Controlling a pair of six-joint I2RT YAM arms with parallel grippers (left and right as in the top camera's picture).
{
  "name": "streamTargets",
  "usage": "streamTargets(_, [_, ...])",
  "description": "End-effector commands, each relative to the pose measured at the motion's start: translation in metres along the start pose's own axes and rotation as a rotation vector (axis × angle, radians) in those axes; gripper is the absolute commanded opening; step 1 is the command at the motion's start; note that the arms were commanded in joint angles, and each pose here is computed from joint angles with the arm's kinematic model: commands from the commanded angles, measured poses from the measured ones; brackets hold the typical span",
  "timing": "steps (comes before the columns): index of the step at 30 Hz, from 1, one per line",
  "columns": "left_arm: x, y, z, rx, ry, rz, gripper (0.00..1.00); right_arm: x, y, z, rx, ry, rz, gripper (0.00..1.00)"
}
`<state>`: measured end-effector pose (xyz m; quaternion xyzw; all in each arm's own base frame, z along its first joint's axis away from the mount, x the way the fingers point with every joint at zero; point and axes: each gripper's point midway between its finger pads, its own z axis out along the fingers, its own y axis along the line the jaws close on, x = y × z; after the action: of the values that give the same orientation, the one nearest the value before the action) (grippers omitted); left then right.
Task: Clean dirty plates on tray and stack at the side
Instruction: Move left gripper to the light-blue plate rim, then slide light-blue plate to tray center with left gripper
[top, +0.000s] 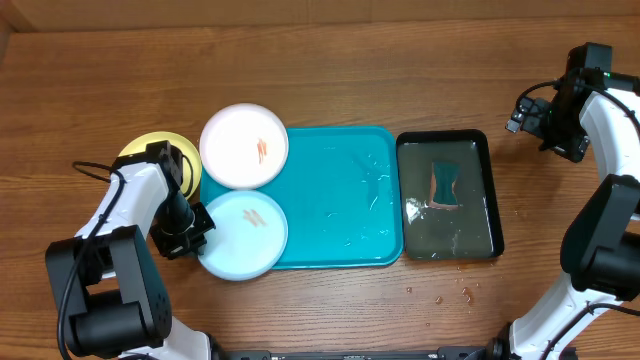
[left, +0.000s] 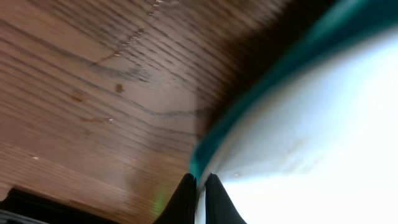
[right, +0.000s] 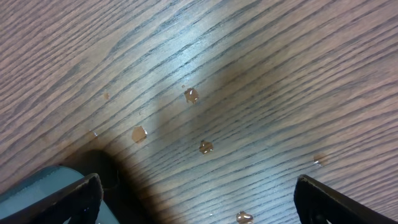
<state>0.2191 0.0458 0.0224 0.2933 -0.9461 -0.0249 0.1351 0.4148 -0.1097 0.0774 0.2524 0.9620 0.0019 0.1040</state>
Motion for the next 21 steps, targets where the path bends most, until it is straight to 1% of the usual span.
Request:
streamTargets(1, [-0.003,0.005,-0.001,-0.019,-0.024,-0.019,0.04,-0.008,0.0,-0.012,-0.004,-0.041,0.005,1.0])
streamTargets(4, [0.0,-0.001,-0.001,0.018,-0.006,-0.01,0.04,-0.008,0.0,-0.012,-0.004,-0.041,0.005,1.0])
streamTargets(9, [0.007,-0.015,-0.002,0.093,0.028,0.066,0.04,-0.008,0.0,-0.012,-0.004,-0.041,0.005,1.0])
streamTargets(16, [0.021,-0.024,-0.004,0.083,0.054,0.127,0.04,-0.008,0.0,-0.012,-0.004,-0.041,0.005,1.0])
streamTargets(21, [0.03,-0.05,-0.01,0.146,0.037,0.191,0.04,-0.008,0.0,-0.012,-0.004,-0.041,0.005,1.0])
